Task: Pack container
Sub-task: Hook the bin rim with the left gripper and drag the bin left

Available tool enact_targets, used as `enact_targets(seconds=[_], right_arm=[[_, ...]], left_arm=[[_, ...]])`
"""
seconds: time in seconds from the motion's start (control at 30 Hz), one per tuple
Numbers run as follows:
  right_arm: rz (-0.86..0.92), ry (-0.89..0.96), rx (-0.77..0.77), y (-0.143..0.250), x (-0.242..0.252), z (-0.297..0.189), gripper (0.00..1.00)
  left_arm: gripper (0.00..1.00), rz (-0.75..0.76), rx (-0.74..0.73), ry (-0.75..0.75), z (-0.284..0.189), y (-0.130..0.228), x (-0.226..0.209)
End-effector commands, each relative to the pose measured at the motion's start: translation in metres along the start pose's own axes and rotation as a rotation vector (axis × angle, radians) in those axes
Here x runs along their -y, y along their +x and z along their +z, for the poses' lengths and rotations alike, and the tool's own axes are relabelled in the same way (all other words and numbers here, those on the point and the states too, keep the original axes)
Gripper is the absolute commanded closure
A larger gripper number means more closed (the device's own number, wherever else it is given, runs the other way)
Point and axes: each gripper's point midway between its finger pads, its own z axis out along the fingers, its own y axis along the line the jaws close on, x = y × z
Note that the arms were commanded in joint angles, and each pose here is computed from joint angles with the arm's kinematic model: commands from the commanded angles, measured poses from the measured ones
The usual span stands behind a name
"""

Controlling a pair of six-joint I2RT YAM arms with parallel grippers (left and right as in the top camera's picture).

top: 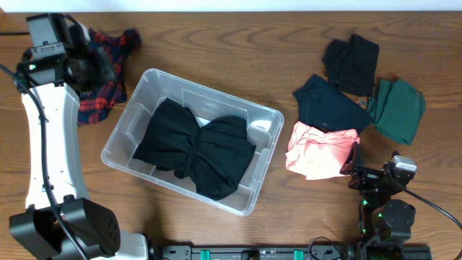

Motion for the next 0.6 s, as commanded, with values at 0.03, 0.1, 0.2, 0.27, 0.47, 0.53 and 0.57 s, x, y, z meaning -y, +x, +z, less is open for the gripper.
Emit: enact_targets(seconds=[0.03, 0.1, 0.2, 0.27, 0.47, 0.53, 0.57], right_arm=[[-0.013, 0.007, 0.000, 0.001, 0.002, 0.000, 0.01], [-0.013, 0.007, 0.000, 0.001, 0.002, 0.000, 0.01], [-0.013, 0.007, 0.000, 0.001, 0.002, 0.000, 0.01], [-0.013, 0.007, -0.001, 0.001, 0.002, 0.000, 0.01], [-0.013, 0.007, 0.000, 0.001, 0.002, 0.000, 0.01], [-0.013, 0.007, 0.000, 0.001, 0.002, 0.000, 0.01], [-0.013, 0.007, 0.000, 0.001, 0.002, 0.000, 0.01]], left_arm=[[0.56, 0.283, -0.198, 0.037, 0.014, 0.051, 0.007], [0.56, 0.364, -0.249, 0.047, 0.019, 0.064, 0.006], [0.56, 0.460, -0.288, 0.061, 0.026, 0.071, 0.003], [0.55, 0.521, -0.302, 0.072, 0.032, 0.074, 0.002], [0.47, 0.665, -0.368, 0.105, 0.054, 0.085, -0.004], [0.46, 0.687, -0.397, 0.115, 0.063, 0.090, -0.006], [0.46, 0.696, -0.408, 0.119, 0.066, 0.092, -0.007]])
